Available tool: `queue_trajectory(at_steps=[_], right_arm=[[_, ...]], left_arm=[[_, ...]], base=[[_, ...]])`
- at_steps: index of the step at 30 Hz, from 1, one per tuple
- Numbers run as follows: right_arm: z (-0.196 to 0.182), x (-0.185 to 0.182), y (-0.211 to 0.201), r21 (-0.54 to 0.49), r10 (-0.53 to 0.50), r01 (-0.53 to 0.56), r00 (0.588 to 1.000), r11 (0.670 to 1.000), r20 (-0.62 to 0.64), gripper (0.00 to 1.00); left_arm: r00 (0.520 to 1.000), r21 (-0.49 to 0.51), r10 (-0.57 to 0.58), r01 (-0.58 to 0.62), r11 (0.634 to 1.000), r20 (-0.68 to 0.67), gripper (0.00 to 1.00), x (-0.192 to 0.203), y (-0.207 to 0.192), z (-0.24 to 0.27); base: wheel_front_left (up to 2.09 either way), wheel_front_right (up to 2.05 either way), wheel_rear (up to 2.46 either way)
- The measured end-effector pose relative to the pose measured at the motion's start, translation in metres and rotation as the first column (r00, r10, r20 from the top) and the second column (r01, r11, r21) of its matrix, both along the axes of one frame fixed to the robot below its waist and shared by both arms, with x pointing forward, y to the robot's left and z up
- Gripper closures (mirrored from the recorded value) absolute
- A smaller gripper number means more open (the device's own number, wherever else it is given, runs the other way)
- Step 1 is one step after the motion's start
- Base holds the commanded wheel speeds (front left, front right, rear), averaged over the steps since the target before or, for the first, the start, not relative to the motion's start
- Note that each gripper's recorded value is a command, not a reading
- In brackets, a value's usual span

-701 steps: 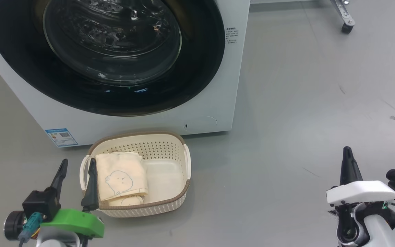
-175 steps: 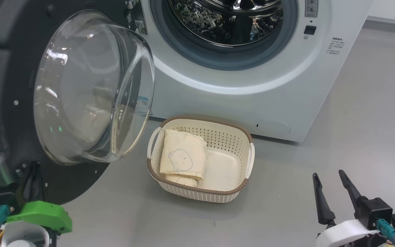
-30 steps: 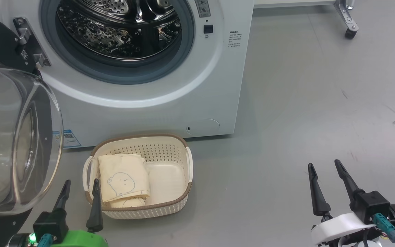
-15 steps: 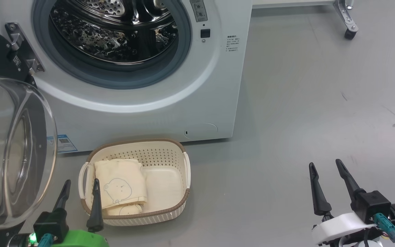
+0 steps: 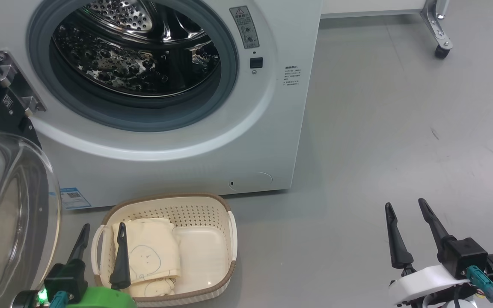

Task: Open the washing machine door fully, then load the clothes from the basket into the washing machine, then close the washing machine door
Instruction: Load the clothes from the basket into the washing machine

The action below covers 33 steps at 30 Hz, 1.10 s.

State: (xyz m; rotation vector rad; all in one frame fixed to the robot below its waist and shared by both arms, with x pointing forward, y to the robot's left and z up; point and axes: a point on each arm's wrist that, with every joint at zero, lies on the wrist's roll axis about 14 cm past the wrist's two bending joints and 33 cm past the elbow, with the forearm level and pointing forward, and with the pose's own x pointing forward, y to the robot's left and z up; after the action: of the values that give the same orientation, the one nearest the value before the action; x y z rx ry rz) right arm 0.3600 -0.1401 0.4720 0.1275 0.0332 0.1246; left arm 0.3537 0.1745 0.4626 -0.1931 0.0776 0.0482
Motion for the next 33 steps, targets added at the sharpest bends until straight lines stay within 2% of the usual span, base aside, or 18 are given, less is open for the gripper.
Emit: queue_trajectory(at_steps=[15,33], right_arm=[[-0.0035,0.0013,0.0012,0.004,0.005,-0.005,1.000,1.000,-0.011,0.00],[-0.0053,0.0017,0.0027,0.008,0.008,-0.008,1.000,1.000,-0.016,0.00]], left_arm=[[1.000,0.003,0.002,-0.002,1.000,-0.008,0.00,0.0013,0.0003,-0.0027],[1.000,0.004,0.004,-0.004,1.000,-0.006,0.00,0.0033,0.0005,-0.0020]], base=[[0.62,-0.62,0.00],[0.08,-0.08,0.00]])
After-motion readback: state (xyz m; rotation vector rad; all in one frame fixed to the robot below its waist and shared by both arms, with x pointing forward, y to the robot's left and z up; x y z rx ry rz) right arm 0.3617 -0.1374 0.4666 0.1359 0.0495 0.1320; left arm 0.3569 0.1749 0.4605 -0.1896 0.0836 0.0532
